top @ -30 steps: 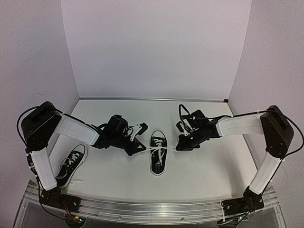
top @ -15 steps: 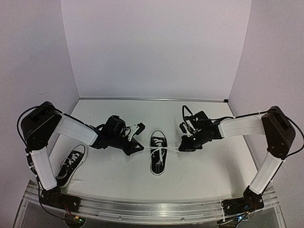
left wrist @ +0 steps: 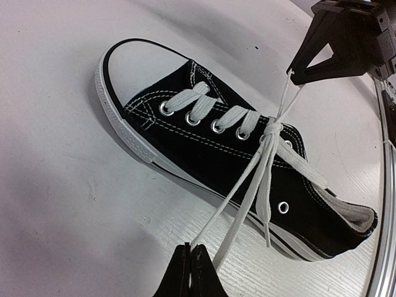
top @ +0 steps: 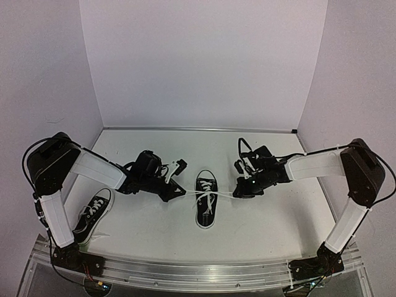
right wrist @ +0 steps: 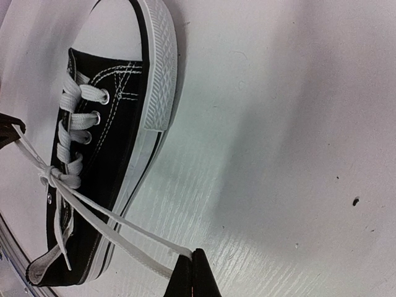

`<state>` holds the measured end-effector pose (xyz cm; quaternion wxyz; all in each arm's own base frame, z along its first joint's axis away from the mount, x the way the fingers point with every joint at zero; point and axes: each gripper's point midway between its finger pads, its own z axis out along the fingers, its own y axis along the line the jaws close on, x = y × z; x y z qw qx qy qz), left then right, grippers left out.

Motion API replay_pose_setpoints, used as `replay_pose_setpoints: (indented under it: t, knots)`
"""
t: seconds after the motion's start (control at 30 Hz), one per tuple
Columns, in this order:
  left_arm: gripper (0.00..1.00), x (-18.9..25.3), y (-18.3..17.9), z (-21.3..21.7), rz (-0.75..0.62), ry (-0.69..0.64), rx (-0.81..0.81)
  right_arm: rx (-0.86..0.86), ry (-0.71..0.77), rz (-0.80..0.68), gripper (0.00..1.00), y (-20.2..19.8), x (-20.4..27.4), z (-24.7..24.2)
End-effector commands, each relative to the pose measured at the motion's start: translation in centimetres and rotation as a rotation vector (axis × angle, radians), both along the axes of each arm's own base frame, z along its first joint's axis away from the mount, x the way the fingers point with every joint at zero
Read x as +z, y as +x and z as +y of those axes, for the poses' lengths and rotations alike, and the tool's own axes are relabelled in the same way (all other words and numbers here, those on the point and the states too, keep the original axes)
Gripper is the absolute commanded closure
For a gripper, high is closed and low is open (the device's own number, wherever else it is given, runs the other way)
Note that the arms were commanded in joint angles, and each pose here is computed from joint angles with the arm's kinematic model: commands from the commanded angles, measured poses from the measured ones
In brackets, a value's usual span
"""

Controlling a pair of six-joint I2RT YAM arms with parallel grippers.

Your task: Tie the shoes

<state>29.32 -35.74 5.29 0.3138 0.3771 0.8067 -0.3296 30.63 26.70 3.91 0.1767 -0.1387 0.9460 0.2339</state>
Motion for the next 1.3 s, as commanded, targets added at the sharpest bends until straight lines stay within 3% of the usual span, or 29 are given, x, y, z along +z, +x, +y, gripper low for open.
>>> replay_pose_setpoints:
  t: [0.0,0.33,0.5,0.63,0.87,1.13,1.23,1.27]
  knots:
    - [1.00,-0.2,1.3,1.6,0.004,0.022,0.070,-0.068,-0.071,0.014,1.00,0.2,-0.9,-2.5]
    - [0.99,3.4,1.3,0.5,-0.047,-0.039,0.022,0.056,0.132,0.020,1.00,0.2,2.5,1.8]
    - [0.94,5.4,1.2,0.3,-0.067,-0.058,0.004,0.092,0.179,0.017,0.85,0.3,3.7,2.9]
    - [0.75,6.4,0.8,0.1,-0.063,-0.073,-0.017,0.113,0.217,0.003,0.63,0.1,5.2,3.4]
    - [0.49,9.0,0.4,0.5,-0.089,-0.119,-0.001,0.131,0.273,-0.055,0.41,0.0,8.8,3.7]
    - [0.32,9.5,-0.6,1.4,-0.071,-0.111,0.000,0.149,0.316,-0.094,0.37,-1.0,11.2,3.4]
    - [0.04,10.0,-0.8,2.2,-0.063,-0.101,0.039,0.136,0.324,-0.119,0.28,-1.4,11.9,2.8]
    - [0.01,10.1,-0.7,2.6,-0.051,-0.096,0.070,0.126,0.329,-0.131,0.24,-1.6,12.1,2.6]
